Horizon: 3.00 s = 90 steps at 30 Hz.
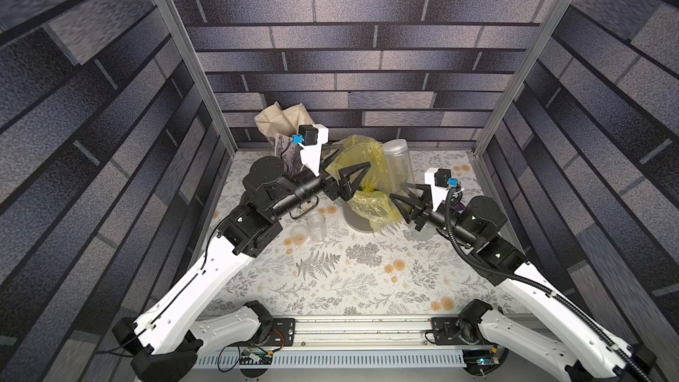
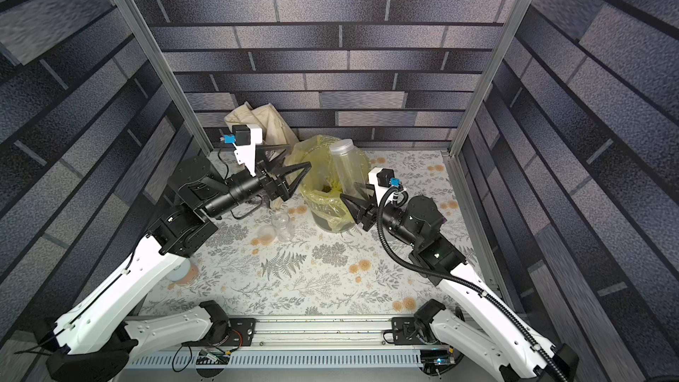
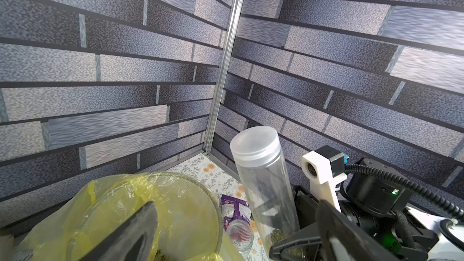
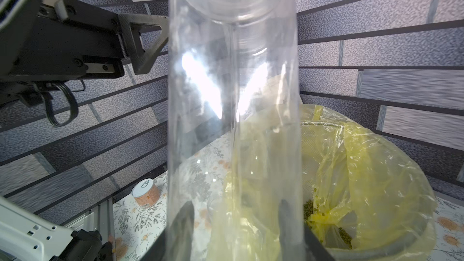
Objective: Empty moldy mung beans from jars
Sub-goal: Open the lid of the jar.
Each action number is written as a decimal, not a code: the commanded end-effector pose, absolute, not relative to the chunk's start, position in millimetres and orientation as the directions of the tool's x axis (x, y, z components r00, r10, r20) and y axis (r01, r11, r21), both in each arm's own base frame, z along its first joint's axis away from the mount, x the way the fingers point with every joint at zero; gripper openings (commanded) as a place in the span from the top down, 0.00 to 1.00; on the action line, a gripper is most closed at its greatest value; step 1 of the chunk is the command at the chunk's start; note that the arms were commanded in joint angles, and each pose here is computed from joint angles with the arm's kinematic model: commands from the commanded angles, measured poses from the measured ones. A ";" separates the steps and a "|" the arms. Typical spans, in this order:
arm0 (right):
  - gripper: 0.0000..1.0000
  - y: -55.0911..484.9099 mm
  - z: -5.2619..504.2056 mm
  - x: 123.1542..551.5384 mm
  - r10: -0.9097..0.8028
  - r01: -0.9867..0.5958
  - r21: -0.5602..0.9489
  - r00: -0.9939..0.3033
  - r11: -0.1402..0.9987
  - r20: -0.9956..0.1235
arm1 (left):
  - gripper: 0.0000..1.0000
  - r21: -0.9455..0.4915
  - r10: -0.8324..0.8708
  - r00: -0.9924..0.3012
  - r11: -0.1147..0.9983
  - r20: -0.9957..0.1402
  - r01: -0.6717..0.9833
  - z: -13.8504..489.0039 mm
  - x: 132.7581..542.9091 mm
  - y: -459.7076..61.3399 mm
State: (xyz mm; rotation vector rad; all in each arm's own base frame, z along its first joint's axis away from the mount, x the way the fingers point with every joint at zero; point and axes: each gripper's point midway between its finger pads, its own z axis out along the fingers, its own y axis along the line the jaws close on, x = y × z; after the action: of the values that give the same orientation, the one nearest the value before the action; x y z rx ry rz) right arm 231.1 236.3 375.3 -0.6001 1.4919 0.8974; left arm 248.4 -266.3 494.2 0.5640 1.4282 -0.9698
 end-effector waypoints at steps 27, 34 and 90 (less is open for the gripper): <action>0.67 246.4 390.4 208.2 0.190 -0.886 0.173 -0.099 0.429 -0.977 | 0.00 -0.218 -0.253 -0.110 0.453 -0.961 0.864 517.5 266.9 -297.1; 0.67 244.9 390.4 205.7 0.180 -0.888 0.157 -0.086 0.431 -0.980 | 0.00 -0.225 -0.255 -0.118 0.445 -0.960 0.867 516.3 268.5 -301.5; 0.67 243.8 398.6 209.1 0.170 -0.884 0.109 -0.034 0.454 -0.985 | 0.08 -0.272 -0.191 -0.217 0.344 -0.957 0.899 507.2 279.5 -341.4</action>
State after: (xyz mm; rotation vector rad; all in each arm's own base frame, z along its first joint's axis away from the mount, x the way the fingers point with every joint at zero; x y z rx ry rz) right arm 213.5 247.5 374.3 -0.6980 1.4284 0.9908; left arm 282.1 -339.9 500.0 0.6938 1.4286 -1.1344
